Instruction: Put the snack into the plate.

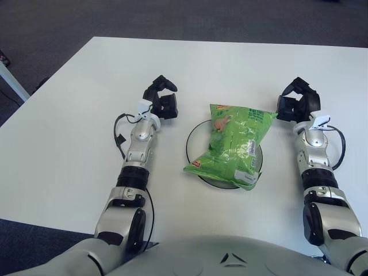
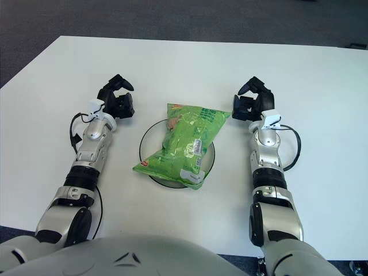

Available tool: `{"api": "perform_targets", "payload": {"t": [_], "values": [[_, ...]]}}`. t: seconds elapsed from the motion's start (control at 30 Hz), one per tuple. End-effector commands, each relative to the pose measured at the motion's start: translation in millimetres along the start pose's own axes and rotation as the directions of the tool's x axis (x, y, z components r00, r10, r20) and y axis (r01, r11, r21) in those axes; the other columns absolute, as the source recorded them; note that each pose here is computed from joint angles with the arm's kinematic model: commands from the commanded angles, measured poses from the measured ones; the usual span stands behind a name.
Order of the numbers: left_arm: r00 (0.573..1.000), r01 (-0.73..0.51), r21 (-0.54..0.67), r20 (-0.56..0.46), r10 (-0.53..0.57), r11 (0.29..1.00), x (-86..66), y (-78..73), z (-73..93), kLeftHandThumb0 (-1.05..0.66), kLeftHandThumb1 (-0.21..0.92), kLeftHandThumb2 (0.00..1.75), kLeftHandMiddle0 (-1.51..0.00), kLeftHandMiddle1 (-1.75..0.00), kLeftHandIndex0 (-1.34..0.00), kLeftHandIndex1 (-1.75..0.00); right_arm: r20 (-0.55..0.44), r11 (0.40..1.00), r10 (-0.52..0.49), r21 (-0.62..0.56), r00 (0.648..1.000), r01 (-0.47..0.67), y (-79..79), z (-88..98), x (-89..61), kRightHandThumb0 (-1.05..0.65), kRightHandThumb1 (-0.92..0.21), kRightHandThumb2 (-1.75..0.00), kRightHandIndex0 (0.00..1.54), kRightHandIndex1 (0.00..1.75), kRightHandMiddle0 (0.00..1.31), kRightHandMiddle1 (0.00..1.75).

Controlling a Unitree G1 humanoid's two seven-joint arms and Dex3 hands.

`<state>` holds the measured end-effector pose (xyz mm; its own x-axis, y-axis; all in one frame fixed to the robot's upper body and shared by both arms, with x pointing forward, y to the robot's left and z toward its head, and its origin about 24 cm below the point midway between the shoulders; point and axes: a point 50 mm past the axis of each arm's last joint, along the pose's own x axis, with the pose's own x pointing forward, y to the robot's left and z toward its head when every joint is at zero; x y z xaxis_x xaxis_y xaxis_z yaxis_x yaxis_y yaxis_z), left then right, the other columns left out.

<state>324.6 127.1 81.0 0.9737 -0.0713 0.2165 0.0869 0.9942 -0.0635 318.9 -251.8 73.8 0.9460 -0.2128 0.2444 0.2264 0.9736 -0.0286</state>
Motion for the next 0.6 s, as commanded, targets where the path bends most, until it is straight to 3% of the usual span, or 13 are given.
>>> {"api": "perform_targets", "payload": {"t": [0.0, 0.4, 0.57], "values": [[0.996, -0.021, -0.009, -0.085, 0.02, 1.0, -15.8, 6.0, -20.7, -0.49, 0.29, 1.35, -1.31, -1.75, -0.64, -1.75, -0.15, 0.992, -0.038, 0.112, 0.988, 0.055, 6.6, -29.9, -20.8, -0.47, -0.34, -1.29, 1.35, 1.75, 0.59, 1.75], [0.996, -0.014, 0.0, -0.09, 0.014, 1.0, -14.9, 9.2, -19.3, -0.49, 0.29, 1.35, -1.3, -1.75, -0.63, -1.75, -0.216, 0.945, -0.087, 0.29, 0.973, 0.149, 9.0, -26.6, -18.2, -0.5, -0.28, -1.36, 1.34, 1.75, 0.65, 1.75], [0.996, -0.01, -0.005, -0.09, 0.009, 1.0, -14.7, 9.5, -19.1, -0.49, 0.3, 1.34, -1.29, -1.75, -0.63, -1.75, -0.225, 0.94, -0.085, 0.304, 0.971, 0.153, 8.6, -25.3, -17.7, -0.51, -0.24, -1.41, 1.35, 1.75, 0.68, 1.75]]}}
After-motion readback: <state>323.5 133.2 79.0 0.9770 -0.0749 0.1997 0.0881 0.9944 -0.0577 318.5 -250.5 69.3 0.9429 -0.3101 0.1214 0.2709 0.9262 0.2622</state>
